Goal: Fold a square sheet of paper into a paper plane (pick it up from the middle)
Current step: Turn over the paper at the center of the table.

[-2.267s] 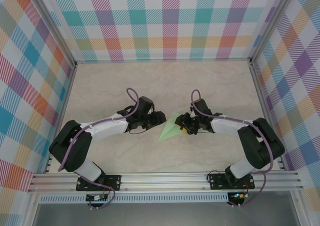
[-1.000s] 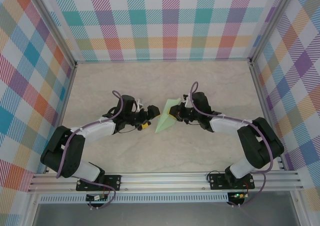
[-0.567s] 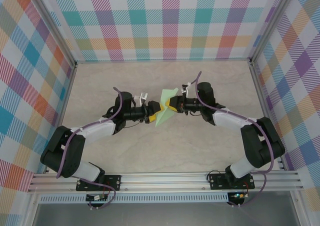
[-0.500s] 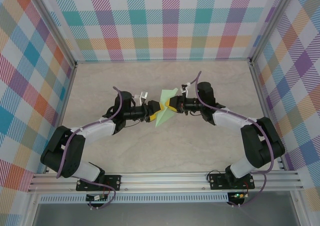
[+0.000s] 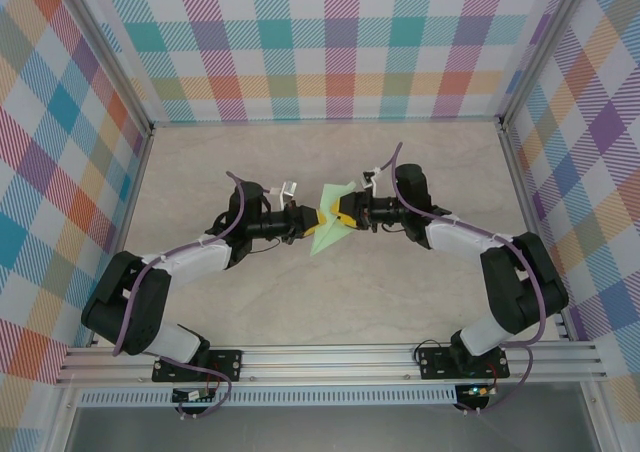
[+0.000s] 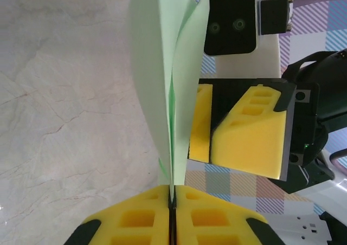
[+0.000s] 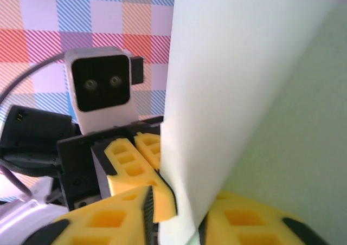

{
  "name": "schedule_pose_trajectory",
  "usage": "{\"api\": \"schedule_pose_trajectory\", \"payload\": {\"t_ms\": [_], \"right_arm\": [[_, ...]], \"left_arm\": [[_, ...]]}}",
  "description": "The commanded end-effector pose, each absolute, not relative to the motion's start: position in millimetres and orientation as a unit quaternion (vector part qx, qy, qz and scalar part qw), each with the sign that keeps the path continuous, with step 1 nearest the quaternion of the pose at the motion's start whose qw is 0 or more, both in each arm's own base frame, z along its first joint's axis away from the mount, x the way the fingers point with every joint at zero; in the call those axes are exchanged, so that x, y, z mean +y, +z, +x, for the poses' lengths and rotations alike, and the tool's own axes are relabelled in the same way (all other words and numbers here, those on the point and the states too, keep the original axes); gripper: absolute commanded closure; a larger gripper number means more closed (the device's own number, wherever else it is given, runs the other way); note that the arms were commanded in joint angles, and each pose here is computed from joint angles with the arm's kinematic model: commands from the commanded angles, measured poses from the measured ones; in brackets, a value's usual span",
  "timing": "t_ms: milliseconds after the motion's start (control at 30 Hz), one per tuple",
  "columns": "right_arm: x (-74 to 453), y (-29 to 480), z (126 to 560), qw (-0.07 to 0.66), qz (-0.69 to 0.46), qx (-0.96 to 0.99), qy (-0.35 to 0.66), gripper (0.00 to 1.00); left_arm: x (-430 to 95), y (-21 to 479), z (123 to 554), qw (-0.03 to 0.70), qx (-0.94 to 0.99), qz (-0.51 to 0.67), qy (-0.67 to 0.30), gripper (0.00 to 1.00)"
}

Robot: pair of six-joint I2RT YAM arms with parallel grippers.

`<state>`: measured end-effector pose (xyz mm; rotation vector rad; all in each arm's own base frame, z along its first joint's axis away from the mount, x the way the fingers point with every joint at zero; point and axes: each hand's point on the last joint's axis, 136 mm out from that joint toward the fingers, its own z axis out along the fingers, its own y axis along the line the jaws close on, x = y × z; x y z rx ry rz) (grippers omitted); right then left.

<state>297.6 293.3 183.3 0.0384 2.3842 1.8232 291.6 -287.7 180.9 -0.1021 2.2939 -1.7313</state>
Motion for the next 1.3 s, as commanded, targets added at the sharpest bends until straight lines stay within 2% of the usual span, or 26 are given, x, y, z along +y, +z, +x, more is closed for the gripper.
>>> {"api": "schedule_pose_trajectory", "payload": {"t_ms": [0,167,267,333,533,733,833,933,967,1133,1267], "right_arm": [[279.8,185.3,298.8,0.096,0.015,0.819,0.566,0.58],[241.1,164.4,292.2,0.151,0.041,0.882,0.445,0.31],[216.8,151.3,285.5,0.175,0.056,0.906,0.382,0.16],[204.2,144.4,280.8,0.184,0.066,0.915,0.353,0.1],[181.0,128.9,265.2,0.19,0.092,0.927,0.309,0.05],[164.5,119.5,257.9,0.195,0.114,0.935,0.275,0.05],[158.3,116.3,258.1,0.199,0.125,0.937,0.26,0.04],[153.5,113.1,258.5,0.2,0.134,0.939,0.247,0.05],[152.2,112.3,258.9,0.2,0.136,0.939,0.243,0.05],[149.8,107.9,261.5,0.199,0.144,0.942,0.23,0.05],[161.2,104.3,264.3,0.192,0.132,0.946,0.227,0.05]], "left_arm": [[-283.9,177.3,299.2,0.146,0.81,-0.029,-0.567,0.93],[-255.2,147.2,297.5,0.156,0.89,-0.034,-0.428,0.94],[-218.0,131.2,292.6,0.173,0.951,-0.02,-0.254,0.94],[-196.5,131.6,292.6,0.192,0.969,-0.008,-0.156,0.94],[-150.2,139.6,297.4,0.227,0.968,0.02,0.103,0.94],[-142.8,127.4,311.0,0.223,0.94,0.042,0.254,0.95],[-152.8,107.9,318.4,0.208,0.943,0.045,0.257,0.95],[-176.9,81.6,319.2,0.185,0.961,0.043,0.201,0.91],[-186.3,74.2,318.4,0.177,0.968,0.041,0.175,0.87],[-233.1,67.1,314.7,0.157,0.987,0.025,0.011,0.5],[-241.7,87.4,318.2,0.154,0.982,-0.003,-0.105,0.31]]}}
